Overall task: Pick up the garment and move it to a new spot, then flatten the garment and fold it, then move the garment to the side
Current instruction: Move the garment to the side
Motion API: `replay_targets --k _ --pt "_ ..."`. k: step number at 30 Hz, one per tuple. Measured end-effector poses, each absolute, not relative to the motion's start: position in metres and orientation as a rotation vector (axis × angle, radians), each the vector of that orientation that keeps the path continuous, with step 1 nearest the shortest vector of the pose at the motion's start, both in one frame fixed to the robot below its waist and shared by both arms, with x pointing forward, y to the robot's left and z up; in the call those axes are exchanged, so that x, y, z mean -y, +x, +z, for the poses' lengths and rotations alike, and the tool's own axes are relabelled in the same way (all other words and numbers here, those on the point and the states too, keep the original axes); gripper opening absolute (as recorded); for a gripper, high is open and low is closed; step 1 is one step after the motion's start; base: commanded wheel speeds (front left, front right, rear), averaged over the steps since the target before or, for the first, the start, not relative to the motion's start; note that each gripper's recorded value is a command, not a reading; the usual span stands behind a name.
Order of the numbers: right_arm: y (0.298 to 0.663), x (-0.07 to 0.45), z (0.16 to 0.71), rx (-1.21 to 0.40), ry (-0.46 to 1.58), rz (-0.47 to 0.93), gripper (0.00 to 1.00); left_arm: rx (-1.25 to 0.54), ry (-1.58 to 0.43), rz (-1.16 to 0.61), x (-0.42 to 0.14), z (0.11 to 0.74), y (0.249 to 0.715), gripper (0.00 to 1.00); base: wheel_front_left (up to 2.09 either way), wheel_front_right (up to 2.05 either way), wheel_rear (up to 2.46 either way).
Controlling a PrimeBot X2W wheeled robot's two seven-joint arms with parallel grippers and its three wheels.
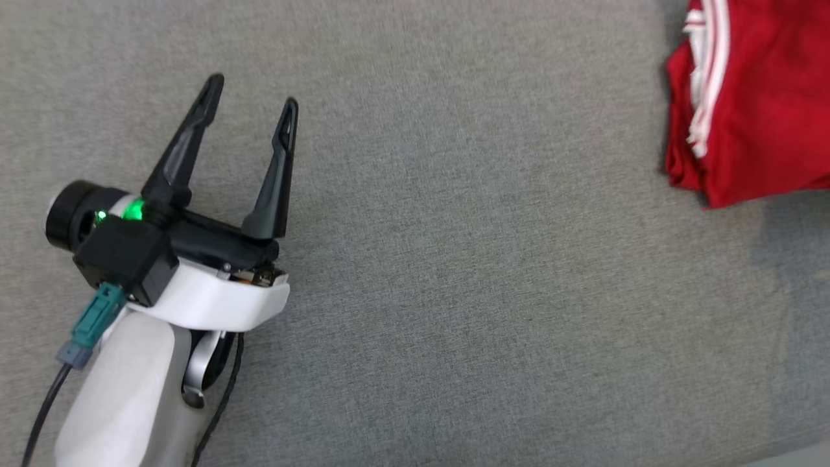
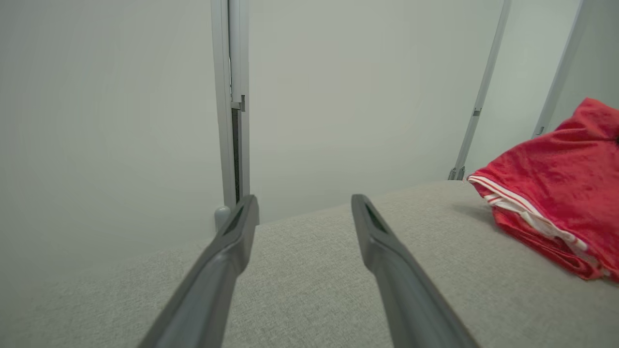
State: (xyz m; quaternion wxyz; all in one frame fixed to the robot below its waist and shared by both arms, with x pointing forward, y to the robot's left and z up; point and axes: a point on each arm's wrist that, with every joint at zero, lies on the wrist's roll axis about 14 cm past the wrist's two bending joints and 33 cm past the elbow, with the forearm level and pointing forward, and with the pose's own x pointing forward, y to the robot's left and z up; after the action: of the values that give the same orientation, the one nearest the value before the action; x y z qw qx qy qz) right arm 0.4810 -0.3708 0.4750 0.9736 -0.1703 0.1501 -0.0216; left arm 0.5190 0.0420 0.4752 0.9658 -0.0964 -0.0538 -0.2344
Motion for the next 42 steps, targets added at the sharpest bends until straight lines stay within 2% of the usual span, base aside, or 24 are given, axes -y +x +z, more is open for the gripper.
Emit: replay_targets --k 5,8,9,10,11,12,19,22,28,35,42 --pt "0.482 0.406 0.456 -0.39 -0.372 -0.139 0.0 0.099 -0.205 -0.522 -0.029 0.462 0.531 1.0 0.0 0.0 0.0" --pt "0.493 0.424 0.451 -0.389 -0.362 -0.198 0.0 0.09 -0.206 -0.543 -0.024 0.453 0.536 1.0 0.0 0.0 0.0" --pt "0.497 0.427 0.448 -0.386 -0.357 -0.21 0.17 0.088 -0.206 -0.544 -0.024 0.449 0.537 1.0 0.0 0.0 0.0" --pt "0.501 0.43 0.444 -0.383 -0.347 -0.223 0.48 0.081 -0.206 -0.544 -0.024 0.446 0.539 1.0 0.0 0.0 0.0" --pt "0.504 0.431 0.437 -0.391 -0.336 -0.235 0.95 0.074 -0.202 -0.548 -0.024 0.442 0.54 1.0 0.0 0.0 0.0" --pt "0.504 0.431 0.437 -0.391 -0.336 -0.235 1.0 0.074 -0.202 -0.548 -0.024 0.442 0.54 1.0 0.0 0.0 0.0" --pt "0.514 0.424 0.407 -0.362 -0.251 -0.279 1.0 0.055 -0.19 -0.549 -0.027 0.431 0.541 1.0 0.0 0.0 0.0" --pt "0.509 0.415 0.409 -0.292 -0.169 -0.299 1.0 0.051 -0.2 -0.53 -0.031 0.435 0.538 1.0 0.0 0.0 0.0" --pt "0.483 0.368 0.417 -0.187 -0.081 -0.234 1.0 0.046 -0.181 -0.45 -0.057 0.447 0.528 1.0 0.0 0.0 0.0" --pt "0.461 0.303 0.458 -0.042 -0.026 -0.119 1.0 0.044 -0.175 -0.347 -0.088 0.465 0.506 1.0 0.0 0.0 0.0" --pt "0.451 0.23 0.485 0.004 0.019 0.035 1.0 0.029 -0.18 -0.208 -0.126 0.474 0.477 1.0 0.0 0.0 0.0"
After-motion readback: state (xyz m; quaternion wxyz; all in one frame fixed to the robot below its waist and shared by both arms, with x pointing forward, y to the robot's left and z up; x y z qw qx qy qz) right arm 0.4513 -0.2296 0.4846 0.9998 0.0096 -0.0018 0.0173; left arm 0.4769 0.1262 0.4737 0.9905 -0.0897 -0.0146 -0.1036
